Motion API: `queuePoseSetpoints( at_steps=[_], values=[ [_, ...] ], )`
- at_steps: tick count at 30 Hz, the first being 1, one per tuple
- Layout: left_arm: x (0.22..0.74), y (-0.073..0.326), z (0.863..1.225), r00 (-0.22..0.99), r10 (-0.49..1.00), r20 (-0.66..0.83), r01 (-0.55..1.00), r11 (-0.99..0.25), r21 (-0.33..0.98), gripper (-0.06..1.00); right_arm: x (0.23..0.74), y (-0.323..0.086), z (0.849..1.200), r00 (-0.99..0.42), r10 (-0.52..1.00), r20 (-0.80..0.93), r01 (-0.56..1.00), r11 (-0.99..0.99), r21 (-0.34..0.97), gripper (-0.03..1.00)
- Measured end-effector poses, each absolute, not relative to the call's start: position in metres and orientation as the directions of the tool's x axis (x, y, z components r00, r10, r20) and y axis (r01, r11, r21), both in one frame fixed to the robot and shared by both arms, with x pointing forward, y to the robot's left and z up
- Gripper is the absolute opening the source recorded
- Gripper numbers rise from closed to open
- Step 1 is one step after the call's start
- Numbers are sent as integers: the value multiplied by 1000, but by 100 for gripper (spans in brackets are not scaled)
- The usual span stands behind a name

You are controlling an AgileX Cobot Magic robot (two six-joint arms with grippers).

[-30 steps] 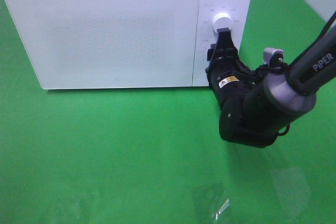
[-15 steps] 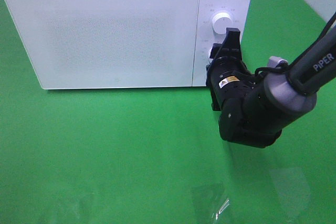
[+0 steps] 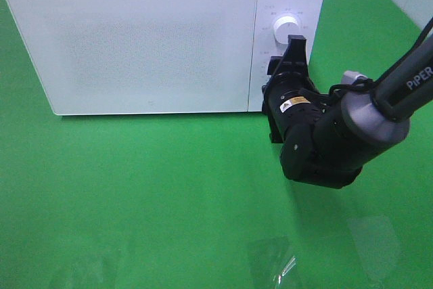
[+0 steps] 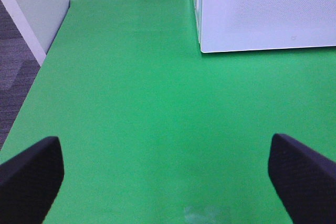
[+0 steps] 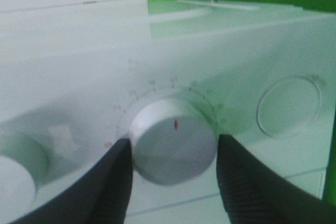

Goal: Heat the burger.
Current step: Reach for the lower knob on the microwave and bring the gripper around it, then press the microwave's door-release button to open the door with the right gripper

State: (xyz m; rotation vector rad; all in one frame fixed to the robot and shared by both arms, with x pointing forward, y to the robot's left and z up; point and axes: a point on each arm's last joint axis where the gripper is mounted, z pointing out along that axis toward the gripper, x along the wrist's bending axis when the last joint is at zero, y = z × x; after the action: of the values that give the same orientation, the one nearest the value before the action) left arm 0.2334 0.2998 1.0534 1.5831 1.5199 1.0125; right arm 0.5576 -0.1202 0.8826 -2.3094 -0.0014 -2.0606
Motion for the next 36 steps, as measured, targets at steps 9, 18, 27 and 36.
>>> queuePoseSetpoints(
  at_steps=[9,18,27,36],
  values=[
    [233,300,1053,2,998,63,443,-57,895,98,549,-125,887,129,73,989,69,-995,65,64],
    [233,300,1053,2,998,63,443,-57,895,98,526,-137,911,101,288,952,148,-951,272,65],
    [233,300,1053,2,998,63,443,-57,895,98,499,-142,930,-8,617,787,311,-747,588,65],
    [233,300,1053,2,998,63,443,-57,895,98,485,-144,946,-123,865,486,427,-396,813,67]
  ],
)
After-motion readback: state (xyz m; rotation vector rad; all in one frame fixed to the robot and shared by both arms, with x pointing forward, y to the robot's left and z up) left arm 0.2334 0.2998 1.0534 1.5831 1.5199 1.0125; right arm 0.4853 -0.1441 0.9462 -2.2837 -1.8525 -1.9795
